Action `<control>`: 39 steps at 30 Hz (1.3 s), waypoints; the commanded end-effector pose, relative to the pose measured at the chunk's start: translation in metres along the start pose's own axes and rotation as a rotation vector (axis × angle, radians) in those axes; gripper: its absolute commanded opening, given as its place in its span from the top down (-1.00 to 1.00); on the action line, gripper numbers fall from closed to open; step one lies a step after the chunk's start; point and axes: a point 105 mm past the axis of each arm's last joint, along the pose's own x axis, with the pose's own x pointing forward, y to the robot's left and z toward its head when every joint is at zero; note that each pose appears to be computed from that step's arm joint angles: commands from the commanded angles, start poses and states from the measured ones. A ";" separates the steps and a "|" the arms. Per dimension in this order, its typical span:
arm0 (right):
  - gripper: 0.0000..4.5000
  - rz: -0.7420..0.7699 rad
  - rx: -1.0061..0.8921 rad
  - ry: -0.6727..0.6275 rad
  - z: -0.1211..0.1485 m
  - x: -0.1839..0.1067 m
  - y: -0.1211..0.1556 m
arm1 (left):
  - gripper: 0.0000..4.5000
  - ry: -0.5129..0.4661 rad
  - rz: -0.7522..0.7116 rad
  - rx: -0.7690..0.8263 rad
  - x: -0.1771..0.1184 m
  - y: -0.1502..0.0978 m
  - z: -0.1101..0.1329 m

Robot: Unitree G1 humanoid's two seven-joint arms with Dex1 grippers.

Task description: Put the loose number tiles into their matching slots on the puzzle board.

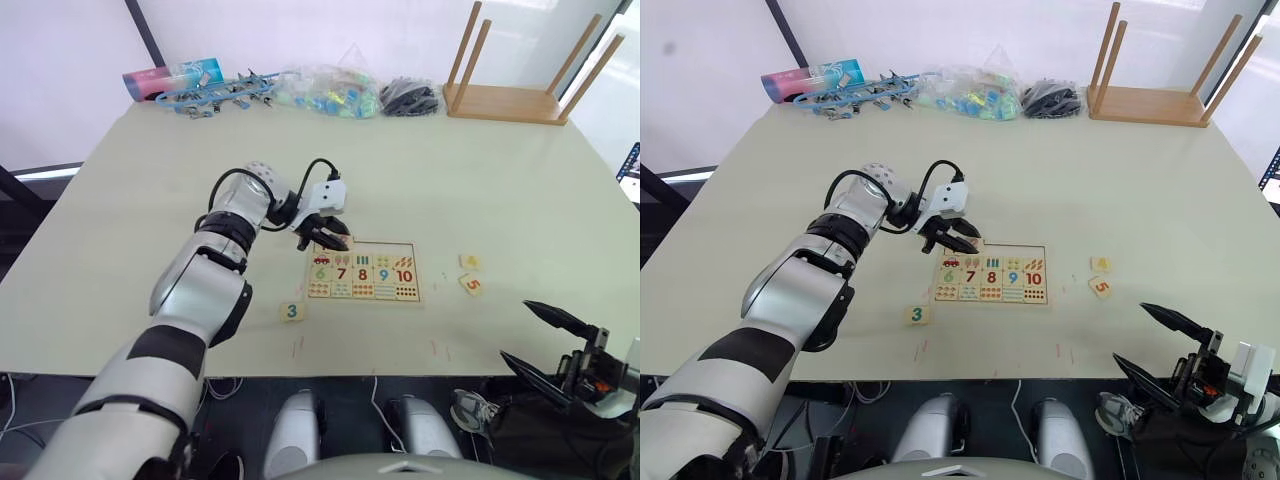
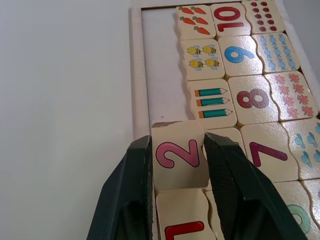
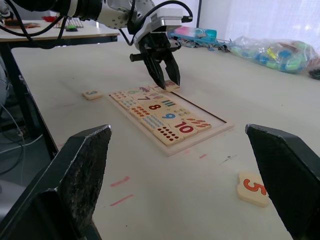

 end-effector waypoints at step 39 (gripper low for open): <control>-1.00 -0.010 -0.044 -0.012 0.005 -0.003 -0.001 | 0.32 0.001 0.043 0.018 0.003 0.005 0.001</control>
